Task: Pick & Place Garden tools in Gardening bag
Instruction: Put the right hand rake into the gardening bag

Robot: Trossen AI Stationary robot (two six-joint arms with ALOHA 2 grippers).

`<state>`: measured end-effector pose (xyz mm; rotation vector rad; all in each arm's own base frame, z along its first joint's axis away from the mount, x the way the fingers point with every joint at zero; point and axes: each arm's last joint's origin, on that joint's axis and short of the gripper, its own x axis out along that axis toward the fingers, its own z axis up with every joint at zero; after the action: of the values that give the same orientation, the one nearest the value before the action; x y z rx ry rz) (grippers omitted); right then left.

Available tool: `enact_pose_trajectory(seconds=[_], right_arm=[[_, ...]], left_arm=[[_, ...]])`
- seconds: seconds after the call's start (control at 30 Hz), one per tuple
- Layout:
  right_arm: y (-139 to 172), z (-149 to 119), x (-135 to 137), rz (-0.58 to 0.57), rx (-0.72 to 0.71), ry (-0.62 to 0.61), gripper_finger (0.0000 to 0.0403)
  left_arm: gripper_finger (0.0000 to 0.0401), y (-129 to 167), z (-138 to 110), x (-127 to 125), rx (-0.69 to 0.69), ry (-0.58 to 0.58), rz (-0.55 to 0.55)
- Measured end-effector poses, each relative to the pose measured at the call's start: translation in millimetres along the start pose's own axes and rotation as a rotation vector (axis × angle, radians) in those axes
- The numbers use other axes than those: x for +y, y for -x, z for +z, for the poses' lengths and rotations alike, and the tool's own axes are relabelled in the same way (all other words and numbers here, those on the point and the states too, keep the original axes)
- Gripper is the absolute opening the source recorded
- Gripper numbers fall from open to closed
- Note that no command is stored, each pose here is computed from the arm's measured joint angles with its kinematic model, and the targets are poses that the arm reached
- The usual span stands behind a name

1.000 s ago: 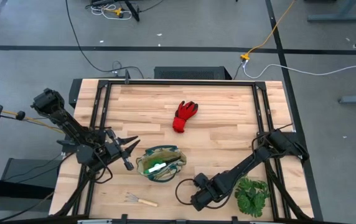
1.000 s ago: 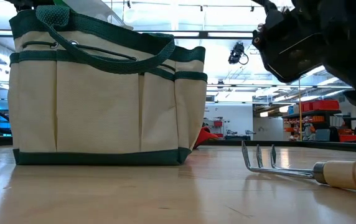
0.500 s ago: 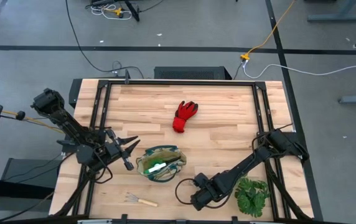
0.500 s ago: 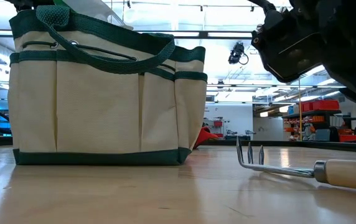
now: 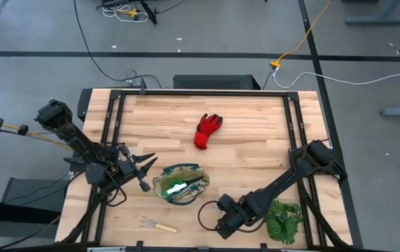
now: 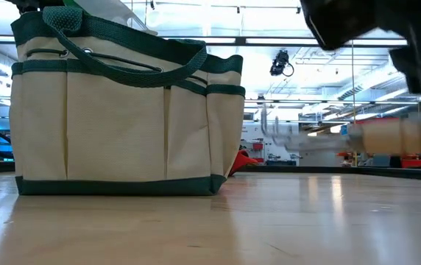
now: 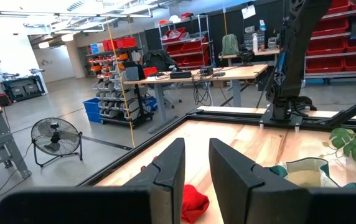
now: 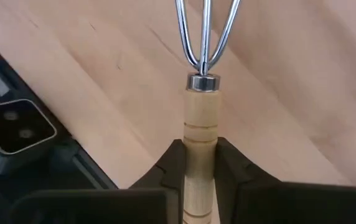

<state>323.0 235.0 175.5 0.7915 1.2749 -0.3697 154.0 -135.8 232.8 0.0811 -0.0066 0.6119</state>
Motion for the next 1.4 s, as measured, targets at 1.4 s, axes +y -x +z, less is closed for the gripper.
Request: enact_pose_trajectory(seconds=[1.4], right_arm=[[89.3,91.3,23.3,0.417,-0.580,0.452,0.0040]], left_arm=[[0.0080,0.0,-0.2,-0.2,-0.001,-0.004,-0.004]])
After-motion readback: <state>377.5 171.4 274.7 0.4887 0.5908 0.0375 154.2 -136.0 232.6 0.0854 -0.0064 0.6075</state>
